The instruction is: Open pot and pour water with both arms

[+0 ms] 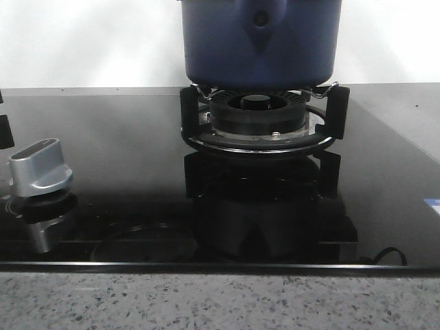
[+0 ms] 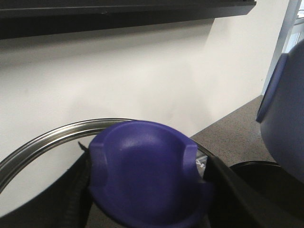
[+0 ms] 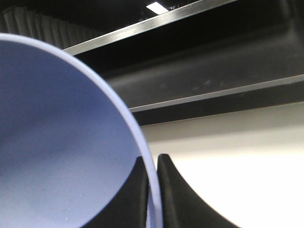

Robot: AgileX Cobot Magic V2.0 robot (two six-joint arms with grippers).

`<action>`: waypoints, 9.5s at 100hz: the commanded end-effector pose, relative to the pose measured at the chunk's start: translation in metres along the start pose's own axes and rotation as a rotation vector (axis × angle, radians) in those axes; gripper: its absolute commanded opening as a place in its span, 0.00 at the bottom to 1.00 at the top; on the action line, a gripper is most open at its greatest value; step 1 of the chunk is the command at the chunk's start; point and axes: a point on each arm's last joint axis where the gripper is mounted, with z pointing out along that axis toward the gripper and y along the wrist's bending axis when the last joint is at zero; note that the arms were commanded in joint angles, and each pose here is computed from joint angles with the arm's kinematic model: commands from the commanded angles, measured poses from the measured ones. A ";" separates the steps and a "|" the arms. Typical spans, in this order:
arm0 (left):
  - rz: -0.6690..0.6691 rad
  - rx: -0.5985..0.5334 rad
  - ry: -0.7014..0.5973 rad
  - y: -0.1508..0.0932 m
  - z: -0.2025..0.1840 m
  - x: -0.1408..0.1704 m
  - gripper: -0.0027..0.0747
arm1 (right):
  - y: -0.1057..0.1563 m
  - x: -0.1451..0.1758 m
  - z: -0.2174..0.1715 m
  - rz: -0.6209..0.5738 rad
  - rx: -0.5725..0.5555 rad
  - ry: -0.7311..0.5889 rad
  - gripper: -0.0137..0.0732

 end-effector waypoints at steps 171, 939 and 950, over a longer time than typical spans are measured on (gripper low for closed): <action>-0.034 0.151 -0.152 -0.028 -0.018 -0.038 0.18 | -0.058 -0.155 0.039 -0.005 0.223 0.853 0.08; -0.062 -0.789 -0.205 -0.151 -0.254 0.221 0.01 | -0.002 -0.121 -0.253 0.003 0.042 0.561 0.08; -0.060 -0.789 -0.210 -0.152 -0.255 0.235 0.01 | -0.002 -0.121 -0.253 0.003 0.042 0.561 0.08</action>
